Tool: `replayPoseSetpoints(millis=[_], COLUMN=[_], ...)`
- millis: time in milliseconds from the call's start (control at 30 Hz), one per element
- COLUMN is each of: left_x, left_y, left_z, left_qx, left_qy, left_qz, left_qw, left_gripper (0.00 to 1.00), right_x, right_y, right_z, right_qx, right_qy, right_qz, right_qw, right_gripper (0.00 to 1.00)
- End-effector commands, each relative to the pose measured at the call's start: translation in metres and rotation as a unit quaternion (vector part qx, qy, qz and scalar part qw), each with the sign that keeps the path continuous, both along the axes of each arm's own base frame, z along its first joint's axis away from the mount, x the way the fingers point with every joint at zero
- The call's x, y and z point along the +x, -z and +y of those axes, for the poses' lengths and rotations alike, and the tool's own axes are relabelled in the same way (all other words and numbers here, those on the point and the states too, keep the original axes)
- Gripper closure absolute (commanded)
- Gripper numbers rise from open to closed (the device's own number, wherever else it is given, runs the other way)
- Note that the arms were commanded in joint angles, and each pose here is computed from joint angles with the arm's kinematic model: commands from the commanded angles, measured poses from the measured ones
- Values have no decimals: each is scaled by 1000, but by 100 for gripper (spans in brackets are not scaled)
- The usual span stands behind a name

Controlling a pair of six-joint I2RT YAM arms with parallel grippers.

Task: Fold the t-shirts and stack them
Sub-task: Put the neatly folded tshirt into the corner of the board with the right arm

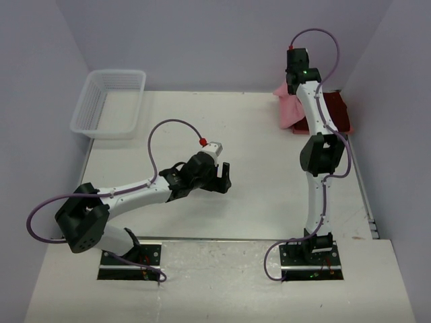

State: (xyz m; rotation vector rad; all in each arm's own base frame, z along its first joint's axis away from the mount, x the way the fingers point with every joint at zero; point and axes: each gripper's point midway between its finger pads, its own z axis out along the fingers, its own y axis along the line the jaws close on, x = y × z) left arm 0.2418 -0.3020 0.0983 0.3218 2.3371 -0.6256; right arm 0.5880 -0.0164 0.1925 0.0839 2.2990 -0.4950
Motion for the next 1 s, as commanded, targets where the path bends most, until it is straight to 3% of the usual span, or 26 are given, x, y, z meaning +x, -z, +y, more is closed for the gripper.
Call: replayPoseSetpoints(millis=[0,267,967], left_x=[7,7,6], left_y=[-14,-13,-9], left_z=[-10,-10,6], left_qx=[-21,-22,-11], left_qy=[7,10,4], left_qz=[-17,-16,-14], left_qw=[1000,1000,1000], left_gripper=[12,13,13], right_x=[-9,-20,-28], right_y=[-99,-119,-99], right_z=[-5,6,-8], right_qx=[-7,7,-20], right_qy=[9,4,33], right_qz=[-108,-125,-94], right_qw=[994,992,995], right_gripper=[100,100,100])
